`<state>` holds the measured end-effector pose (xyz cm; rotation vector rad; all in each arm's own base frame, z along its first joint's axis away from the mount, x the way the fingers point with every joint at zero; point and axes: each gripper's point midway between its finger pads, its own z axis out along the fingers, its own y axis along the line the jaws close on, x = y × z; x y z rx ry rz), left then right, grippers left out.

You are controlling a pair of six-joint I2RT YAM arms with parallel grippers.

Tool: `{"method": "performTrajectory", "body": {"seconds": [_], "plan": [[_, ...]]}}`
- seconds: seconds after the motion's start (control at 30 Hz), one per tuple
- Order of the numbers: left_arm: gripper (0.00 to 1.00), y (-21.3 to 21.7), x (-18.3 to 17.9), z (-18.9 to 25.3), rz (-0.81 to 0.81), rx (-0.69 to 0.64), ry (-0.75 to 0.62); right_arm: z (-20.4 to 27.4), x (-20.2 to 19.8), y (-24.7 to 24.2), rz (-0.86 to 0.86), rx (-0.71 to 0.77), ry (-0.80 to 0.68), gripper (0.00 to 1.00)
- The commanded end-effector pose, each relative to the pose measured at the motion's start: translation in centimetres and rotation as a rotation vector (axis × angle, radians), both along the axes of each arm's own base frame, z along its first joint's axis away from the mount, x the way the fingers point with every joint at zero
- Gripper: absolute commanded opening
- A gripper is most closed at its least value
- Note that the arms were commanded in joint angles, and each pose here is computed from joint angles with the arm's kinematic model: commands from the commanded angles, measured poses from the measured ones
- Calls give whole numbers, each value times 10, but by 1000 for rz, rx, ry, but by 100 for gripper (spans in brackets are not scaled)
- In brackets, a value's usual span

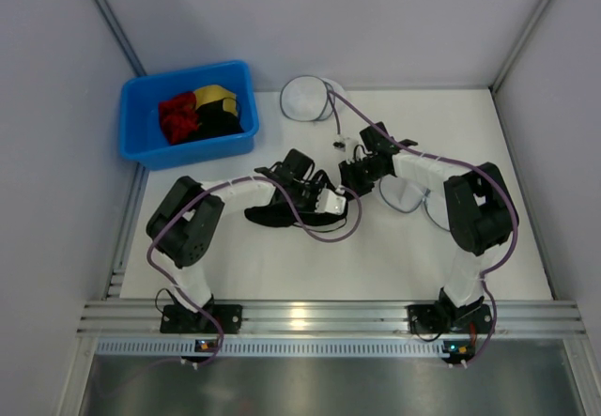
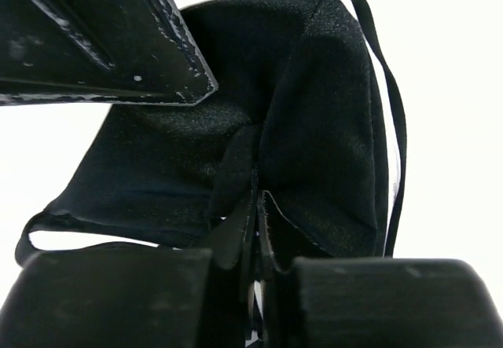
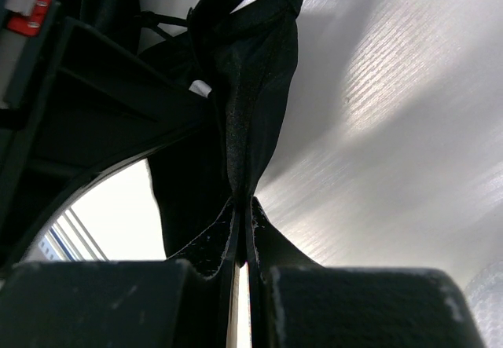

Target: Place the bra in the laundry bag and zip it closed

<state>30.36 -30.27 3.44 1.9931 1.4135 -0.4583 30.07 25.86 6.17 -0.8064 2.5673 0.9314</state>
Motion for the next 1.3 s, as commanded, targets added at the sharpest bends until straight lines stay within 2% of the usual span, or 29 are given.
{"method": "performTrajectory", "body": {"seconds": [0.0,0.07,0.13,0.17,0.2,0.23,0.43,0.57,0.63,0.73,0.77,0.8,0.9,0.97,1.1,1.27], "plan": [[4,-13,0,43,-37,-116,-65,19,5,8,25,35,-73,0],[0,-13,-5,52,-44,-133,-62,17,5,8,24,35,-67,0],[1,-15,-9,63,-47,-162,-59,16,6,8,22,36,-68,0],[7,-14,-10,66,-45,-168,-60,16,5,8,21,35,-64,0],[19,-14,-8,66,-34,-162,-61,17,5,9,22,39,-67,0],[23,-13,-6,65,-25,-157,-62,18,5,9,23,41,-68,0],[40,-12,14,51,15,-101,-82,20,2,8,30,44,-68,0],[47,-12,20,31,-2,-61,-78,21,0,7,36,41,-67,0],[46,-11,19,26,-14,-50,-74,21,0,7,39,41,-69,0],[34,-10,12,21,-33,-40,-42,19,-1,6,37,38,-64,0],[29,-9,7,20,-48,-36,-20,19,-1,7,40,39,-66,0],[18,-9,4,20,-56,-34,-12,18,0,6,38,38,-65,0],[4,-10,-2,27,-71,-45,6,19,1,7,38,38,-70,0],[0,-14,-7,45,-80,-90,6,18,1,7,34,35,-70,0],[0,-23,-17,76,-82,-180,33,16,6,6,17,25,-79,0],[0,-30,-17,66,-63,-171,89,16,8,7,7,26,-73,0]]}}
